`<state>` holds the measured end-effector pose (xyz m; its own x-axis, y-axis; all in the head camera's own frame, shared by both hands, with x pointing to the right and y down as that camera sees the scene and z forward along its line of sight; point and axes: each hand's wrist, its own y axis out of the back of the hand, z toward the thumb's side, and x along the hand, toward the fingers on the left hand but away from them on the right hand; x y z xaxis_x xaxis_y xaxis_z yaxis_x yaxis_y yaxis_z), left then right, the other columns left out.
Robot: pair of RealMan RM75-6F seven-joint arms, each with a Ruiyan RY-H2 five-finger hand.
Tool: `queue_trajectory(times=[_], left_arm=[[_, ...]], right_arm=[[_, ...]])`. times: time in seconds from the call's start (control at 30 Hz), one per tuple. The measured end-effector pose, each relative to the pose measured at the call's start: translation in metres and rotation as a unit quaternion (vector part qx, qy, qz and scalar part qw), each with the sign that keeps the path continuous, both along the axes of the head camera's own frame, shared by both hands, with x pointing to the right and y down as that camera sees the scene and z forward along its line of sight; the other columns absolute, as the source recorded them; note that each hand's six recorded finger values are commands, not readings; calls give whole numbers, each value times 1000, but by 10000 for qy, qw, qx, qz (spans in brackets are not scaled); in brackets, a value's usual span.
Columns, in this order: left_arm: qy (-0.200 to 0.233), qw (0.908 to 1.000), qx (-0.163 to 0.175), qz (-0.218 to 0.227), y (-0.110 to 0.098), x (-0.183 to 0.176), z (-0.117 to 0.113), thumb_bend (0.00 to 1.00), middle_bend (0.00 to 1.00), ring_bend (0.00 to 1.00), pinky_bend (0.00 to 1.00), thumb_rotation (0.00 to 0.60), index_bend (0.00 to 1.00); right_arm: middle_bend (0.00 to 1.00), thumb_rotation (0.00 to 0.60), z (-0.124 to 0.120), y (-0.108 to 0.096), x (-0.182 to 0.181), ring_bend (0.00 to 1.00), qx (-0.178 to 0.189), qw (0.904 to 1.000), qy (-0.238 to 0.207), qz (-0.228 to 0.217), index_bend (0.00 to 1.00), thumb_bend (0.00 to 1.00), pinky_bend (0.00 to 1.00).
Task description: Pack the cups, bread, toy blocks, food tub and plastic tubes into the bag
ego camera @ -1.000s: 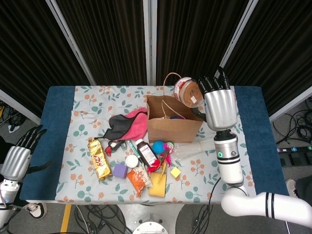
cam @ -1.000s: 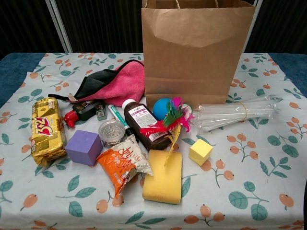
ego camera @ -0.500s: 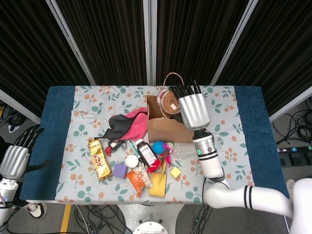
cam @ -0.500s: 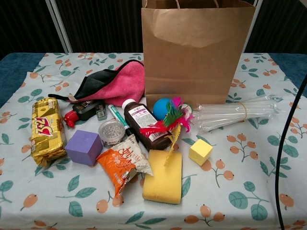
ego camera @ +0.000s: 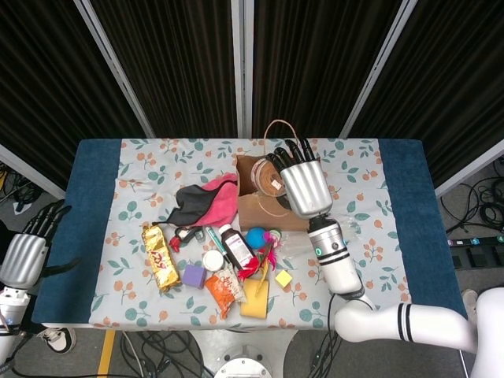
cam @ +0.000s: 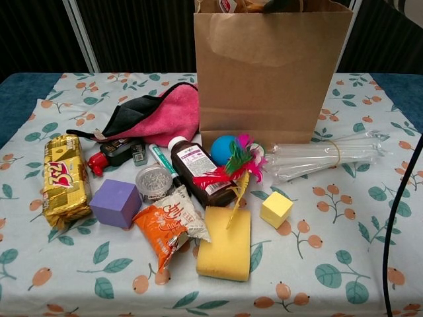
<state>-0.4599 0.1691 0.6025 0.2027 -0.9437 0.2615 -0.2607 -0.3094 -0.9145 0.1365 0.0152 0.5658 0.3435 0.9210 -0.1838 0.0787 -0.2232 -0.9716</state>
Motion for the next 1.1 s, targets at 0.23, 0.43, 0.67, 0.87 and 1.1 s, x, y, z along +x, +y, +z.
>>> queue_trajectory(times=[0.23,0.43,0.67,0.87,1.1], left_arm=[[4,10000,23,27,0,3,-1,31,155,84,203,600,132],[6,10000,32,46,0,5,-2,30,155,84,203,600,133],[26,10000,28,92,-1,10,-1,31,155,84,203,600,133],[17,10000,23,89,-1,9,-2,31,155,84,203,600,132],[15,9999,4,105,0,10,0,30,155,84,203,600,133]], right_arm=[[201,600,-6,-2,6,58,42,9999,-80,46,196,0,0],[201,600,-17,-3,9,64,199,9993,-288,101,195,0,0],[221,600,-59,-3,35,79,935,9912,-898,280,194,0,0],[305,600,-78,14,92,151,1101,9882,-933,512,270,0,85],[334,600,-29,70,142,175,-169,9994,196,212,314,0,152]])
